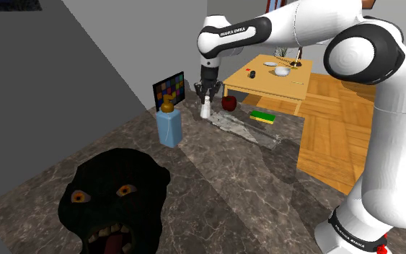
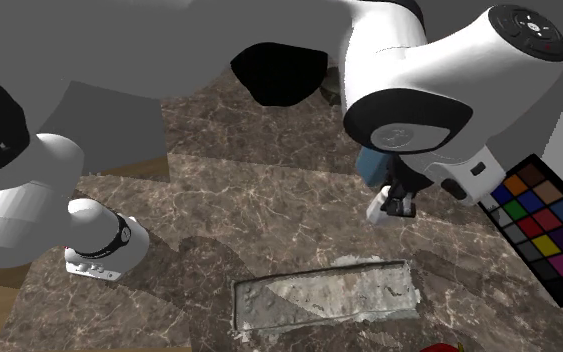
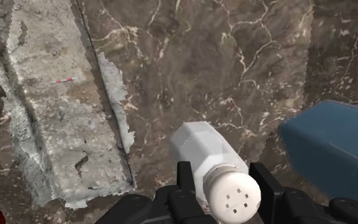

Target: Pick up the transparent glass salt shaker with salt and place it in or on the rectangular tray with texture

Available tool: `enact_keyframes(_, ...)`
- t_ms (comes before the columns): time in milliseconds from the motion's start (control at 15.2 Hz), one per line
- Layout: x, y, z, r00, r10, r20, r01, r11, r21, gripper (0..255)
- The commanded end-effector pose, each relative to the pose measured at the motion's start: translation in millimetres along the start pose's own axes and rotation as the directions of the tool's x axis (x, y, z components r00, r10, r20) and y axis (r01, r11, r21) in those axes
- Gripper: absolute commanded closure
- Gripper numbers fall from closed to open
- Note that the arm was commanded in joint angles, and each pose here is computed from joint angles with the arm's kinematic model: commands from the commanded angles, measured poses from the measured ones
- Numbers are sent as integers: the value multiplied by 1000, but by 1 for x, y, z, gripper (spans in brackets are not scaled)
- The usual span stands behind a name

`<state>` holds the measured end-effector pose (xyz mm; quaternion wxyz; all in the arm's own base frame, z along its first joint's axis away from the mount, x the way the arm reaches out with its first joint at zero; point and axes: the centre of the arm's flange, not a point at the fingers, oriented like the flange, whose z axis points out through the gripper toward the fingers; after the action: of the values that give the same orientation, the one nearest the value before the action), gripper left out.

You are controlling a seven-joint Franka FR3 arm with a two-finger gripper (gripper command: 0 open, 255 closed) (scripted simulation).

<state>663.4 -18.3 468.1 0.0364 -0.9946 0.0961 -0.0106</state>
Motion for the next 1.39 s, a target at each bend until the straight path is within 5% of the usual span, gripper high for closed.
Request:
enact_keyframes(0,1,0,-11,1000,0,0,0,1000,0,255)
enact_keyframes(132,1,0,-16,1000,0,0,0,1000,0,255)
enact_keyframes(1056,-84,167,-68,1000,0,0,0,1000,0,255)
enact_keyframes(1320,-84,168,-47,1000,0,0,0,1000,0,255)
